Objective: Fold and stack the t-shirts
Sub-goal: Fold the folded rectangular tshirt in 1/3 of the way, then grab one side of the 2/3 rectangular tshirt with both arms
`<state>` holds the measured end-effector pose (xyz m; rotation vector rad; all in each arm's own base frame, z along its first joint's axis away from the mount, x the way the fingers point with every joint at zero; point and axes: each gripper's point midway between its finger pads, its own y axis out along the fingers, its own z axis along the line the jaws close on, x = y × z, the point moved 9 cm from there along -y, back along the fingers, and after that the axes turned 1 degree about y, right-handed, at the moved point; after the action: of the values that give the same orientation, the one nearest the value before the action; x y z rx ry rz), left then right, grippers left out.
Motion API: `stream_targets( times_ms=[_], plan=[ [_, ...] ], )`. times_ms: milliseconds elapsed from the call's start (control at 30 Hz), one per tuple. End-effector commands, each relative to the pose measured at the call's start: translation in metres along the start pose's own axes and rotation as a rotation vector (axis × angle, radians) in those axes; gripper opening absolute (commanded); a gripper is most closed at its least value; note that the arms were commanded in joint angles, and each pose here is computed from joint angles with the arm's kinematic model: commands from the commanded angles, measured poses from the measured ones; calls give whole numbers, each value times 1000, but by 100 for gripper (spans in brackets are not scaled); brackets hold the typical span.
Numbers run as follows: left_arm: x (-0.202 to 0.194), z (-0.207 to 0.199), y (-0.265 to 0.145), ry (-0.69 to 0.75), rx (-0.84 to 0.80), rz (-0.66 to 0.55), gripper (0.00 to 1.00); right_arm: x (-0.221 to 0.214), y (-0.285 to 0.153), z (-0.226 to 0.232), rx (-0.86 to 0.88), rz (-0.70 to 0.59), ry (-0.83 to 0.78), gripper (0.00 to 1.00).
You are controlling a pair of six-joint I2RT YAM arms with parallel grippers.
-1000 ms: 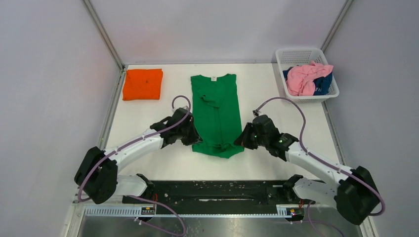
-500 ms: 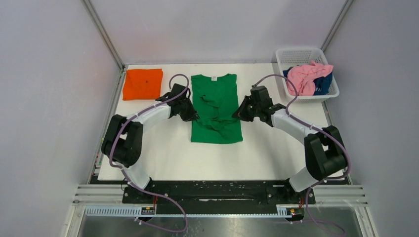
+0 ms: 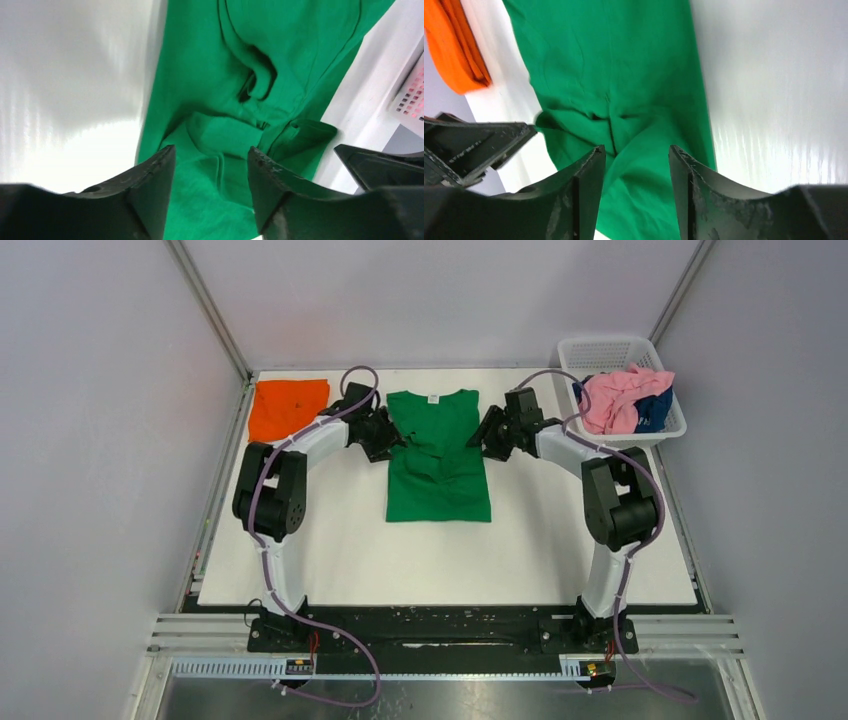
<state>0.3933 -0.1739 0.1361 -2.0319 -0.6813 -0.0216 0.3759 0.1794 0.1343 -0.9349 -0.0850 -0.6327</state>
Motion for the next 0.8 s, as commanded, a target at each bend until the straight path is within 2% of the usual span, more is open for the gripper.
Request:
stream_targets(
  times_ms=[0, 33, 133, 200, 400, 500, 600, 667, 767],
  plan=[
    [39, -16, -20, -4, -107, -55, 63, 39, -6, 21, 59, -64, -62, 66],
    [42, -19, -28, 0, -118, -70, 70, 39, -9, 22, 55, -63, -83, 75],
    [30, -15, -54, 20, -124, -112, 96, 28, -29, 14, 38, -66, -122, 91],
    [13, -4, -66, 29, -126, -113, 99, 11, -42, 1, 33, -60, -141, 95],
    [-67, 40, -79, 46, -84, -28, 99, -61, -71, -44, 6, 54, -148, 94],
    [-103, 54, -73, 78, -47, 34, 97, -91, -74, -55, -18, 119, -160, 90],
    [-122, 66, -59, 67, -26, 75, 88, -103, -67, -62, -44, 144, -153, 81],
    [-126, 70, -51, 58, -10, 102, 79, -105, -59, -65, -55, 158, -152, 71],
    [-131, 73, -41, 64, 20, 125, 69, -107, -49, -70, -80, 183, -147, 62]
  ],
)
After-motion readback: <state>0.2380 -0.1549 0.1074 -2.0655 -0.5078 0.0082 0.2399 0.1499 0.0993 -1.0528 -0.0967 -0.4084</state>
